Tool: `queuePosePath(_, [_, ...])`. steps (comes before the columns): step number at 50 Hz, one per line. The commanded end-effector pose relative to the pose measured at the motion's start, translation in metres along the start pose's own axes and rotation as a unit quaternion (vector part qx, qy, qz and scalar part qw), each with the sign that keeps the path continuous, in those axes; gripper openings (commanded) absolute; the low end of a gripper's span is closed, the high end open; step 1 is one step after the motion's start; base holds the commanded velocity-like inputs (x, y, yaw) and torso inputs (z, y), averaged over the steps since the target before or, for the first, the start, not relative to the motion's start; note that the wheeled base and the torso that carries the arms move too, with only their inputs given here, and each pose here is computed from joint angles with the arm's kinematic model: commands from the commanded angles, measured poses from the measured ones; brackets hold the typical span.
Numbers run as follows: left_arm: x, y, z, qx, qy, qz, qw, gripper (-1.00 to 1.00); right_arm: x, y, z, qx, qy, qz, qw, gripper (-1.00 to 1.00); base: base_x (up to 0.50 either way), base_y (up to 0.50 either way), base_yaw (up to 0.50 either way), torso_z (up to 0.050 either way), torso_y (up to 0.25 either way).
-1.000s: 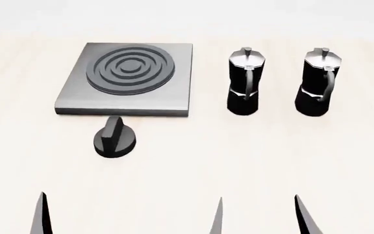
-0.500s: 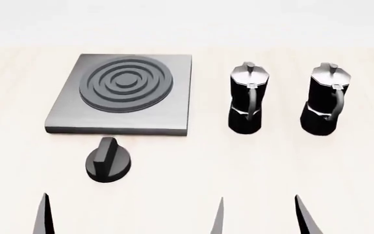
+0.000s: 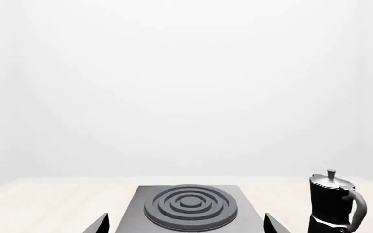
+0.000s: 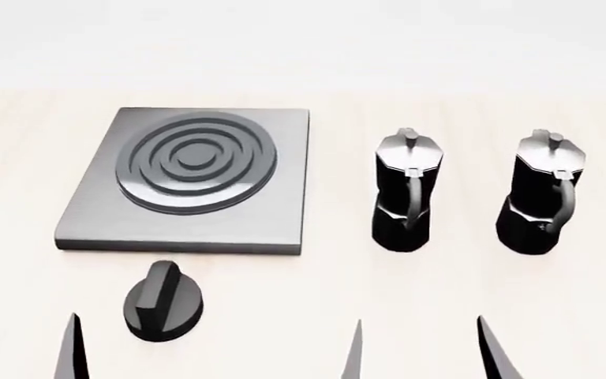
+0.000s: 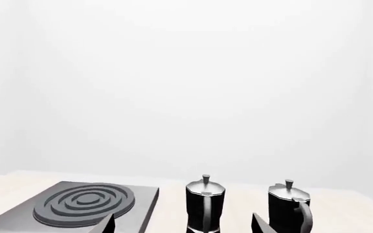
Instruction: Put both moka pots on the stove.
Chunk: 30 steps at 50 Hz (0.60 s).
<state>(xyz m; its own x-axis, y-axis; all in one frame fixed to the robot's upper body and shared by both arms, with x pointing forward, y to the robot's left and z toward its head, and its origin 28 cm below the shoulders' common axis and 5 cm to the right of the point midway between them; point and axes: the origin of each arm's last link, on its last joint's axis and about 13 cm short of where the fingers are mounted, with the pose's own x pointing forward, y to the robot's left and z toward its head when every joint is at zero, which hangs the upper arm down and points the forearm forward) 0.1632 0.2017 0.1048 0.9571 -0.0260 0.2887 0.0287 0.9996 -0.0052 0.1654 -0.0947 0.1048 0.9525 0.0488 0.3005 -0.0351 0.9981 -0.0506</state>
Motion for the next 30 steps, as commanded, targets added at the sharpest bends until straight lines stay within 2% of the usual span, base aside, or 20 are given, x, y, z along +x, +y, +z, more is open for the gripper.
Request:
queuePosePath(1, [-0.0007, 0.0001, 0.0017, 0.0, -0.002, 0.0, 1.0, 1.0, -0.0002, 0.0003, 0.0003, 0.0, 0.0, 0.0, 1.0, 1.0, 0.21, 0.0, 0.0, 0.0, 0.0])
queuePosePath(30, [0.0002, -0.0009, -0.0038, 0.002, 0.003, -0.001, 1.0, 1.0, -0.0007, 0.0015, -0.0039, 0.004, 0.002, 0.002, 1.0, 1.0, 0.2, 0.0, 0.0, 0.0, 0.001])
